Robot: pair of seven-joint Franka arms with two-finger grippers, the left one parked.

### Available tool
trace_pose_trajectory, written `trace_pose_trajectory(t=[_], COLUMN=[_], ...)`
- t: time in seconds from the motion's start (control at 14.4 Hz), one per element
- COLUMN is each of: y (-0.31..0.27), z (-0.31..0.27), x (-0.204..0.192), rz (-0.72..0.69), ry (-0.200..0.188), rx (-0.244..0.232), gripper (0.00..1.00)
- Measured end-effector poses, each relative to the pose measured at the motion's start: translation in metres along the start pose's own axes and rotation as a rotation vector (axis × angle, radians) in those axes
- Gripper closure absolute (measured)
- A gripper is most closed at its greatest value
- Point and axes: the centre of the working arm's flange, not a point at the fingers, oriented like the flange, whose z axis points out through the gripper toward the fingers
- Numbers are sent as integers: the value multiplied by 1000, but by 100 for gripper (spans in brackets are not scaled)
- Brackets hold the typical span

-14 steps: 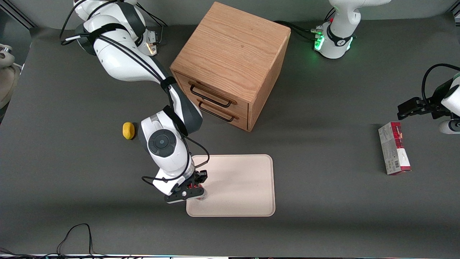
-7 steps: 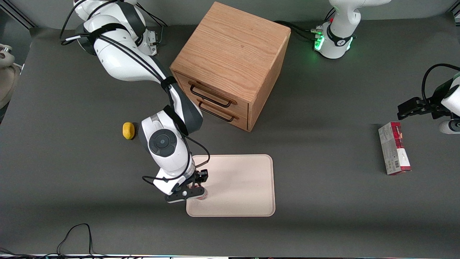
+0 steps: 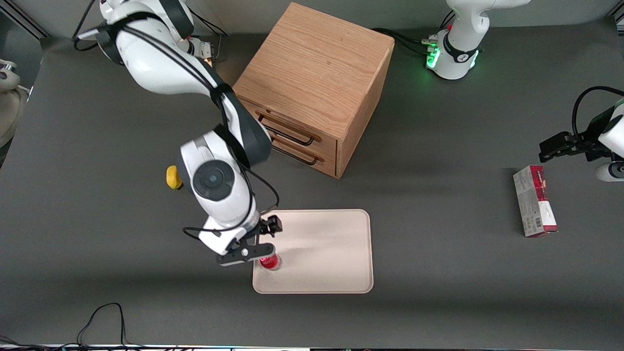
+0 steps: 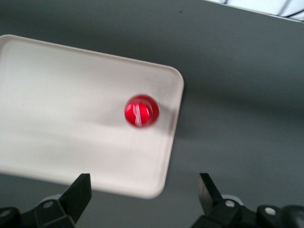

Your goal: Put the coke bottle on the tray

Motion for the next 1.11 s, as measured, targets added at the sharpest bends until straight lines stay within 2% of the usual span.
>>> trace_pose_trajectory(t=[0.28,0.63,0.83,0.97,1.11], y=[22,55,107,159,213], z=[-123,-199,-216,-222,-223], x=[-37,-80,-96,-106,-121], rz=[13,43,99,122,83], ry=[-37,-103,-106,-88,-70], rx=[-20,-57,-65,-57,-49], gripper=[0,0,0,0,0])
